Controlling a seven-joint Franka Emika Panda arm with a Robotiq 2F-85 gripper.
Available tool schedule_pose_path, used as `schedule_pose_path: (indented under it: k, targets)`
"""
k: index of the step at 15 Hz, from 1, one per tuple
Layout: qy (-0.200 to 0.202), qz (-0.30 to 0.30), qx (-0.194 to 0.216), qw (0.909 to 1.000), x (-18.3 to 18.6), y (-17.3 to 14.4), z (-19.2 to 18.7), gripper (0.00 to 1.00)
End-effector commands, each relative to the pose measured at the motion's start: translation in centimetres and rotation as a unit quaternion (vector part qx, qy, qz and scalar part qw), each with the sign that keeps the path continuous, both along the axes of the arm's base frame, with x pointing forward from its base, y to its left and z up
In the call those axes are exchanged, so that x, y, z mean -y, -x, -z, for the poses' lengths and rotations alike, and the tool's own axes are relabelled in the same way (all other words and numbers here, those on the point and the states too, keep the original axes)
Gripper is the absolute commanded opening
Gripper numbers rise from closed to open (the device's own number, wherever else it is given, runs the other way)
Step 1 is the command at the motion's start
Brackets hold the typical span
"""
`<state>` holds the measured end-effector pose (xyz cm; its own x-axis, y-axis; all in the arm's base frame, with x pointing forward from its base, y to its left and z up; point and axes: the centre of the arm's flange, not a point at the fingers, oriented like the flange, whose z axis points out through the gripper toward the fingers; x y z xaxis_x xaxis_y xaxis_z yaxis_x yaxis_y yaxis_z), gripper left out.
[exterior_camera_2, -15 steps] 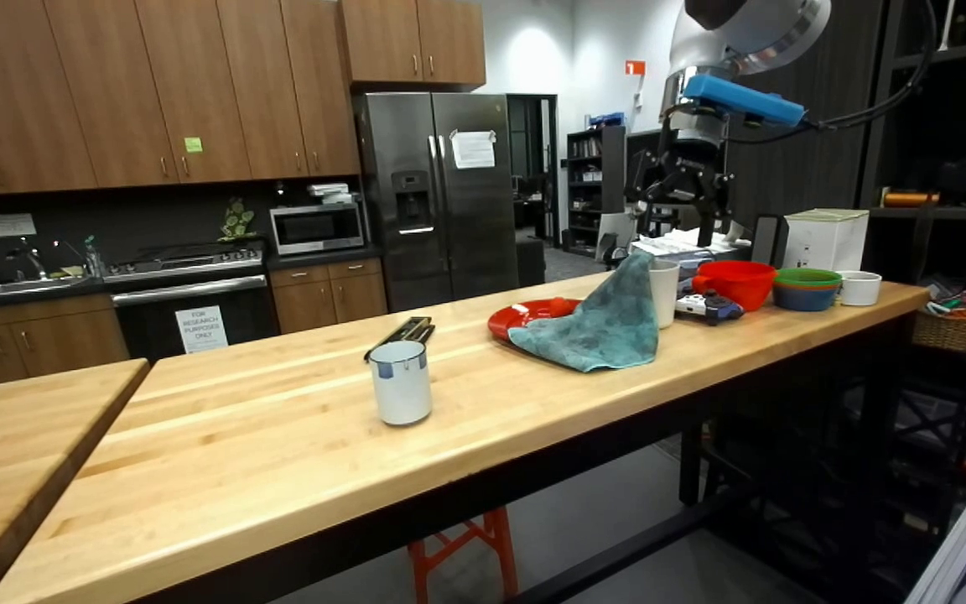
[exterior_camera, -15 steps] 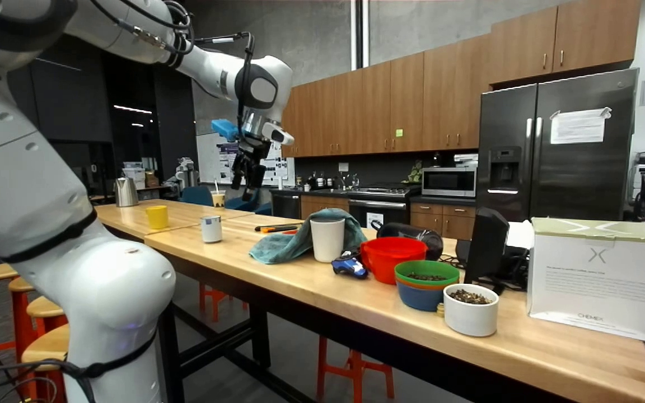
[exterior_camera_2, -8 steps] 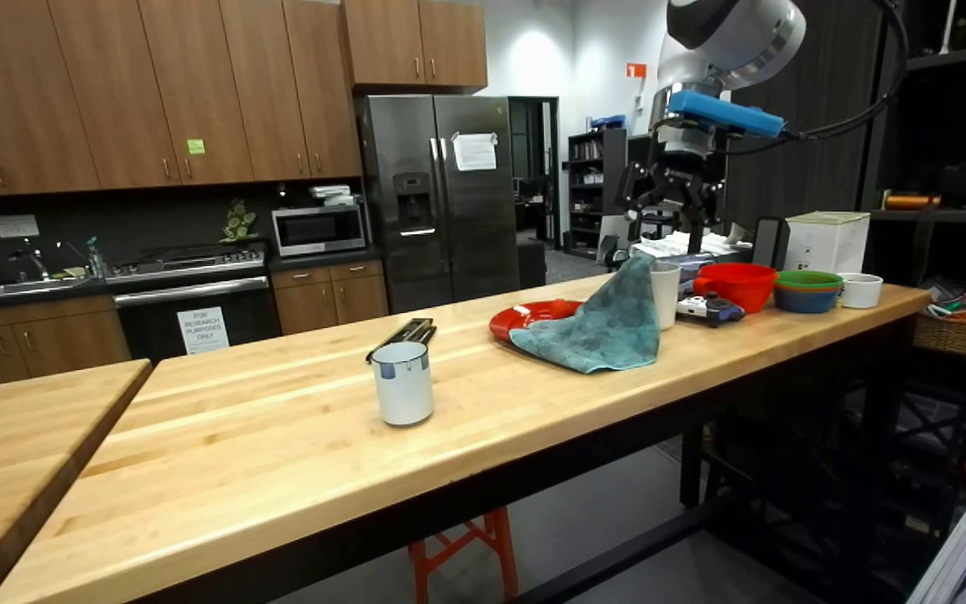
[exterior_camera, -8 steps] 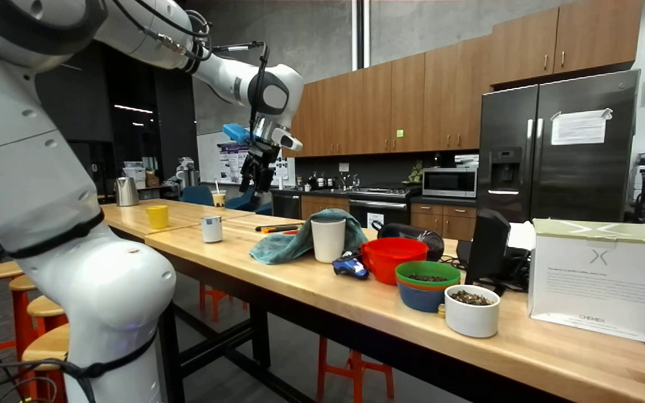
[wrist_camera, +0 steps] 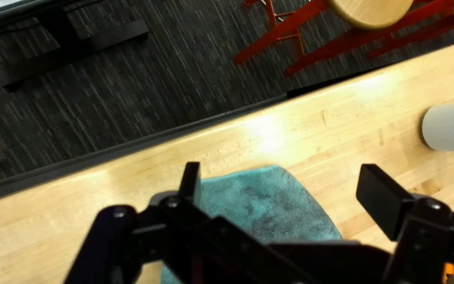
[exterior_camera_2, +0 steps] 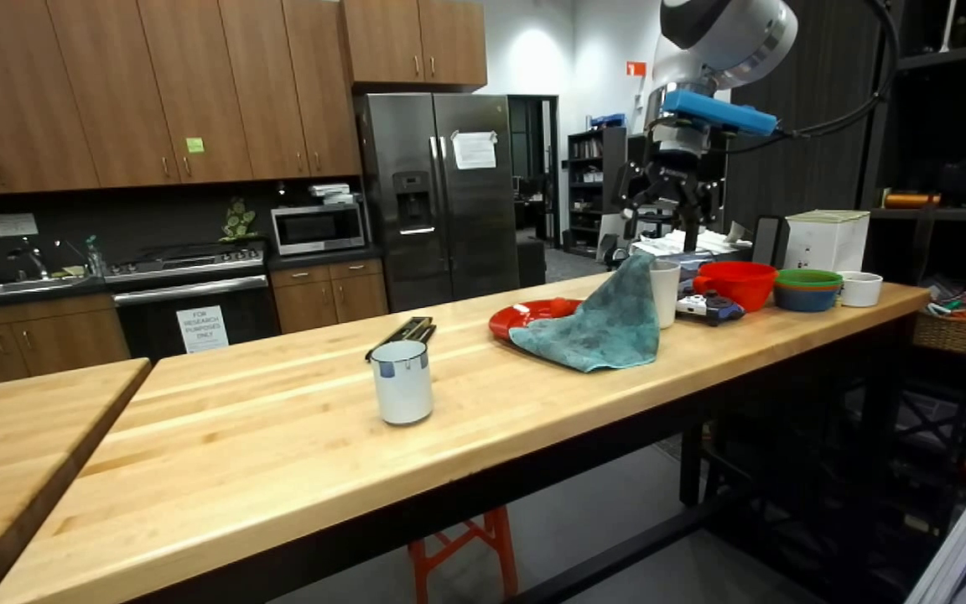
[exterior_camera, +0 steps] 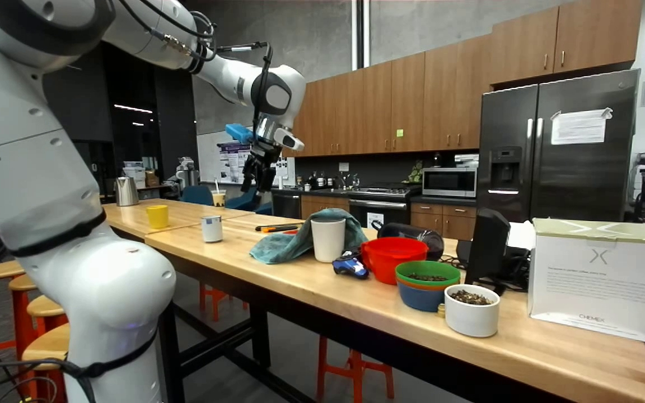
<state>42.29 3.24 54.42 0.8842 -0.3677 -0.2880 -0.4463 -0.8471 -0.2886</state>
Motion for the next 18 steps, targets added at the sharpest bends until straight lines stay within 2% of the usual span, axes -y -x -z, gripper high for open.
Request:
schedule_pose_path:
  k: [1, 14, 18]
  targets:
    - [-0.009, 0.01, -0.008, 0.9999, 0.23, -0.48, -0.73, 1.0]
    - [-0.003, 0.047, -0.033, 0.9984, 0.03, -0.45, -1.08, 1.0]
    - [0.006, 0.04, -0.022, 0.9989, -0.07, 0.05, -0.34, 1.0]
